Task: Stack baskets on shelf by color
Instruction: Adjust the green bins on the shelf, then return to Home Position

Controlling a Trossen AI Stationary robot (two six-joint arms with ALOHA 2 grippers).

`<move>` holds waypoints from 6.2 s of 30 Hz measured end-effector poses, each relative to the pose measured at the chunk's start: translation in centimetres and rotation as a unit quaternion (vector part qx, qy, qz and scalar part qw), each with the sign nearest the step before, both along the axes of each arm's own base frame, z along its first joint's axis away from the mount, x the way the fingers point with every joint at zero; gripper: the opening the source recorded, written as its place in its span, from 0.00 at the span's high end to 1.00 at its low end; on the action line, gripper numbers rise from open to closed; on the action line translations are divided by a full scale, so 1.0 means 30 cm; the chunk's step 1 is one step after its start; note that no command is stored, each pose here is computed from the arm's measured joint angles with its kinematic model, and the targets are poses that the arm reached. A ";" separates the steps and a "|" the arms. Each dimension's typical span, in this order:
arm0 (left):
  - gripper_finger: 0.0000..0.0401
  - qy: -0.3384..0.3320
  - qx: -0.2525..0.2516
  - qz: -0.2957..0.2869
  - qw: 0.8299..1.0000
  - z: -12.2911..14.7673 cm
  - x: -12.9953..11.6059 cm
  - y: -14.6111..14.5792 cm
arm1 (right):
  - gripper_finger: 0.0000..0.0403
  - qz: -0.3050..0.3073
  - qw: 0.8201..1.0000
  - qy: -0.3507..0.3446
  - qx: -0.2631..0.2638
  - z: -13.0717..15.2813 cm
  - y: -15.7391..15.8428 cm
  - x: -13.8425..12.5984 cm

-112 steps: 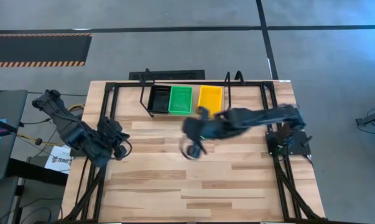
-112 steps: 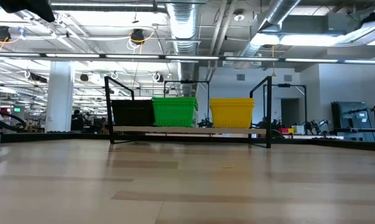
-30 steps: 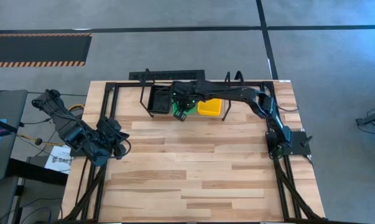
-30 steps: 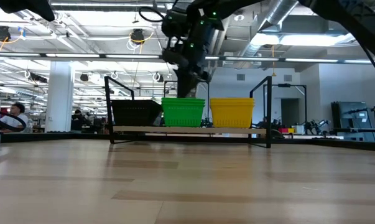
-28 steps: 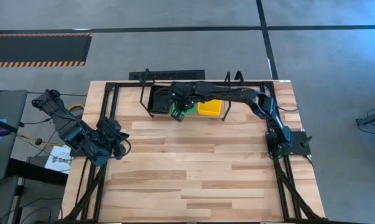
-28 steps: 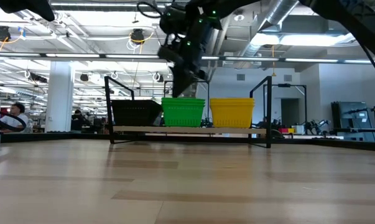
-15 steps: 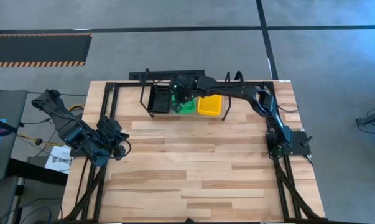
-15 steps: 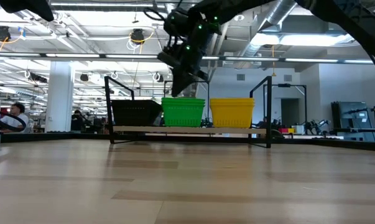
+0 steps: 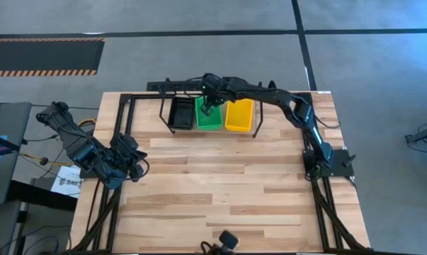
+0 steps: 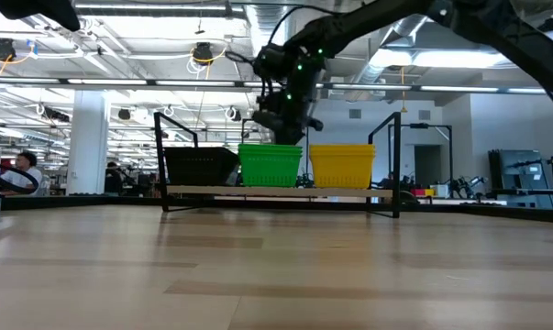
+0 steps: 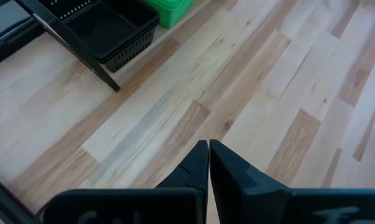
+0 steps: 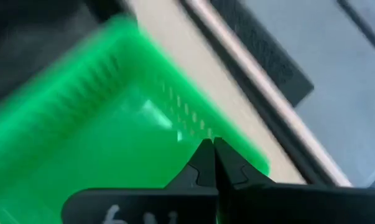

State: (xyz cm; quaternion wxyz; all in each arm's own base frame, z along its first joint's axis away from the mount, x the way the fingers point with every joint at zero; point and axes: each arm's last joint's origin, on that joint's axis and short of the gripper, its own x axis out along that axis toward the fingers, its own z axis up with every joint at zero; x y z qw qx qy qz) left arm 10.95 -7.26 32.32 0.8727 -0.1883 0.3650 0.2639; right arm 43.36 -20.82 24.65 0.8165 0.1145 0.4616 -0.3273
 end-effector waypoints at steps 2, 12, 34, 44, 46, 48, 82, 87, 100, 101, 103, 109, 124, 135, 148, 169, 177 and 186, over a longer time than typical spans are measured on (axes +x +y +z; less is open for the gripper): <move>1.00 -0.004 -0.003 0.006 1.000 0.000 0.000 0.000 | 1.00 0.003 1.000 0.021 0.006 -0.029 -0.010 -0.005; 1.00 -0.023 -0.011 0.034 0.999 0.001 0.003 0.001 | 1.00 0.034 0.996 0.080 0.018 -0.150 -0.021 0.014; 1.00 -0.031 -0.005 0.047 0.998 -0.004 0.007 0.000 | 1.00 0.201 0.969 -0.108 0.100 0.041 0.077 0.122; 1.00 -0.028 -0.001 0.043 0.999 -0.005 0.006 0.000 | 1.00 0.212 0.964 -0.140 0.076 0.059 0.089 0.147; 1.00 -0.028 0.000 0.041 0.999 -0.005 0.006 0.000 | 1.00 0.210 0.965 -0.141 0.073 0.060 0.084 0.147; 1.00 -0.028 0.000 0.041 0.999 -0.005 0.006 0.000 | 1.00 0.193 0.972 -0.121 0.060 0.054 0.072 0.136; 1.00 -0.021 0.007 0.030 0.999 -0.005 0.006 0.000 | 1.00 0.079 0.992 -0.034 0.092 0.014 0.282 0.149; 1.00 -0.015 0.012 0.020 1.000 -0.005 0.006 -0.001 | 1.00 0.078 0.991 -0.064 0.089 0.024 0.287 0.166; 1.00 -0.007 0.005 0.016 1.000 -0.007 0.005 -0.002 | 1.00 0.015 0.996 -0.031 0.088 0.012 0.122 0.094; 1.00 -0.007 0.005 0.016 1.000 -0.007 0.005 -0.002 | 1.00 0.012 0.995 -0.029 0.090 0.011 0.112 0.088; 1.00 -0.007 0.005 0.016 1.000 -0.007 0.005 -0.002 | 1.00 0.007 0.995 -0.028 0.091 0.010 0.095 0.081; 1.00 -0.007 0.004 0.016 1.000 -0.007 0.005 -0.002 | 1.00 0.008 0.996 -0.026 0.086 0.007 0.070 0.074; 1.00 -0.011 -0.001 0.021 1.000 -0.007 0.006 -0.003 | 1.00 -0.019 0.995 0.056 0.077 -0.045 -0.040 -0.009; 1.00 -0.013 0.001 0.022 1.000 -0.006 0.006 -0.002 | 1.00 -0.005 0.995 0.071 0.066 -0.046 -0.021 -0.003; 1.00 -0.013 0.002 0.023 1.000 -0.006 0.006 -0.002 | 1.00 0.058 0.994 0.063 0.068 -0.045 0.184 0.086; 1.00 0.034 0.031 -0.069 0.997 -0.018 -0.010 -0.005 | 1.00 0.107 0.994 -0.018 -0.020 0.422 0.419 -0.057; 1.00 -0.034 -0.075 -0.119 0.989 -0.196 -0.062 0.017 | 1.00 0.139 0.982 -0.112 -0.053 0.765 0.628 -0.404; 1.00 -0.204 -0.112 -0.213 0.949 -0.289 -0.081 0.034 | 1.00 0.202 0.943 -0.246 -0.097 0.954 0.896 -0.716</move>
